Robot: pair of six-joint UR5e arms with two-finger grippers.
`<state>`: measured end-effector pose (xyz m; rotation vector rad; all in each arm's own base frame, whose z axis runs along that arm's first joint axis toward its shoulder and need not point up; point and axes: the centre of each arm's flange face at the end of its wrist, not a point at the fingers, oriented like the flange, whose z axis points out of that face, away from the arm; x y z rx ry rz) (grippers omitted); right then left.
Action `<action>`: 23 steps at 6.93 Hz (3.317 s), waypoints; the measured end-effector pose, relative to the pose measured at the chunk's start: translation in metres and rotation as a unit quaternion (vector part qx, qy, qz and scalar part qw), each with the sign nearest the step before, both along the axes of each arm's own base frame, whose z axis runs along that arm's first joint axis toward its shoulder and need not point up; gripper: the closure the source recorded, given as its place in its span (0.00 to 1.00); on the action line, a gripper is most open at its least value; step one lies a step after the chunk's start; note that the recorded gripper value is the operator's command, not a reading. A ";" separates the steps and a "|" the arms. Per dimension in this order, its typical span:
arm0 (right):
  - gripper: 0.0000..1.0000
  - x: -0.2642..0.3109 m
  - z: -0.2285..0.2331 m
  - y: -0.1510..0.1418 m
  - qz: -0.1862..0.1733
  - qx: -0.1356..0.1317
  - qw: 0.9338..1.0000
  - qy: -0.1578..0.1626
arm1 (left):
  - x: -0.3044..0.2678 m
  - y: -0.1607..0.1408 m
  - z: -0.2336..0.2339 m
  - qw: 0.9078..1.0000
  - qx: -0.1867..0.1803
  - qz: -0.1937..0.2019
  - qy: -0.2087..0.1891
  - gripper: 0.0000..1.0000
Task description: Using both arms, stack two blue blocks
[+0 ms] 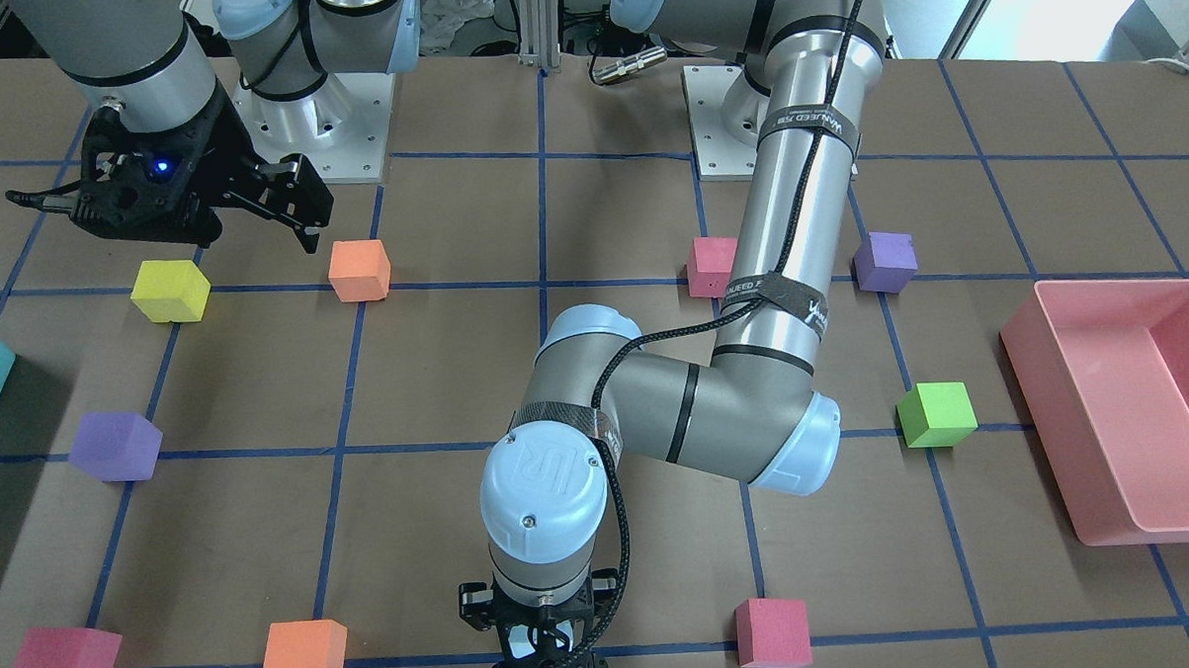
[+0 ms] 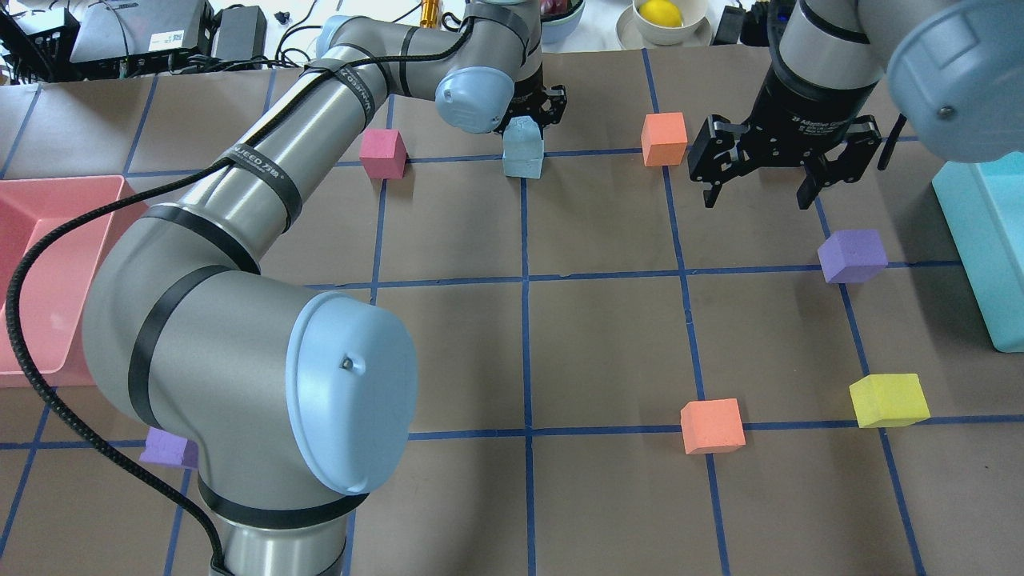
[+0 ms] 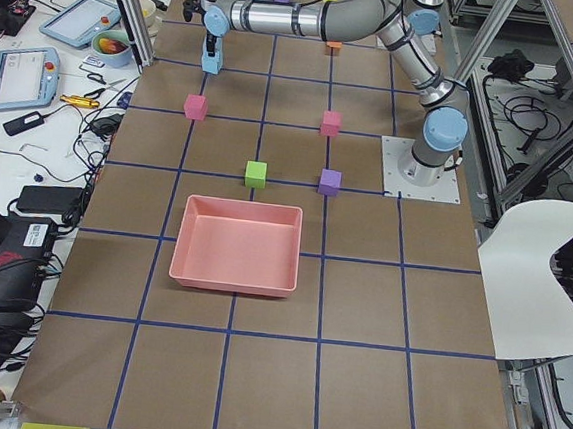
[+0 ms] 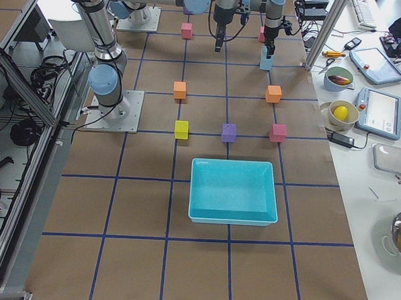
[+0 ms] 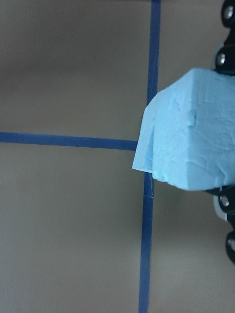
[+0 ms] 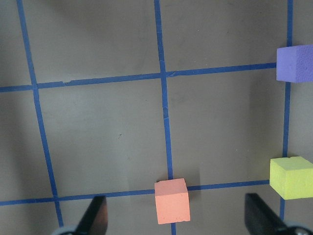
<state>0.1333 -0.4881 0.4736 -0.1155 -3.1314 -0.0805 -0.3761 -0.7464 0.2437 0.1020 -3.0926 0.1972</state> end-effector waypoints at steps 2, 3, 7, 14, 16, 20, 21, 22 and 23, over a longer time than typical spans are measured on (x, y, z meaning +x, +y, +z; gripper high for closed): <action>0.00 0.000 0.000 0.000 0.000 -0.001 1.000 0.000 | 0.000 0.000 -0.002 1.000 0.002 -0.002 0.000 0.16; 0.00 0.000 0.000 0.000 0.000 0.000 1.000 0.000 | 0.001 0.000 -0.001 1.000 0.001 -0.002 0.000 0.15; 0.00 0.000 0.000 0.000 0.000 -0.001 1.000 0.000 | -0.001 -0.001 0.027 0.999 -0.008 0.004 0.036 0.07; 0.00 -0.001 0.002 -0.001 -0.001 -0.004 1.000 0.001 | 0.141 0.013 0.167 0.999 0.039 -0.007 0.015 0.05; 0.00 -0.001 0.002 0.000 0.000 -0.003 1.000 0.001 | 0.191 0.062 0.243 0.996 0.073 -0.058 -0.015 0.09; 0.00 -0.001 0.001 0.000 0.000 -0.002 1.000 0.001 | 0.205 0.174 0.303 0.994 0.076 -0.078 -0.012 0.00; 0.00 -0.001 0.001 0.000 0.000 -0.002 1.000 0.001 | 0.207 0.191 0.294 0.995 0.058 -0.078 -0.011 0.00; 0.00 0.000 0.001 0.000 0.000 -0.002 1.000 0.001 | 0.209 0.204 0.280 0.997 0.036 -0.074 -0.011 0.00; 0.00 0.000 0.002 -0.001 0.000 -0.003 1.000 0.001 | 0.212 0.219 0.269 0.997 0.026 -0.071 -0.014 0.00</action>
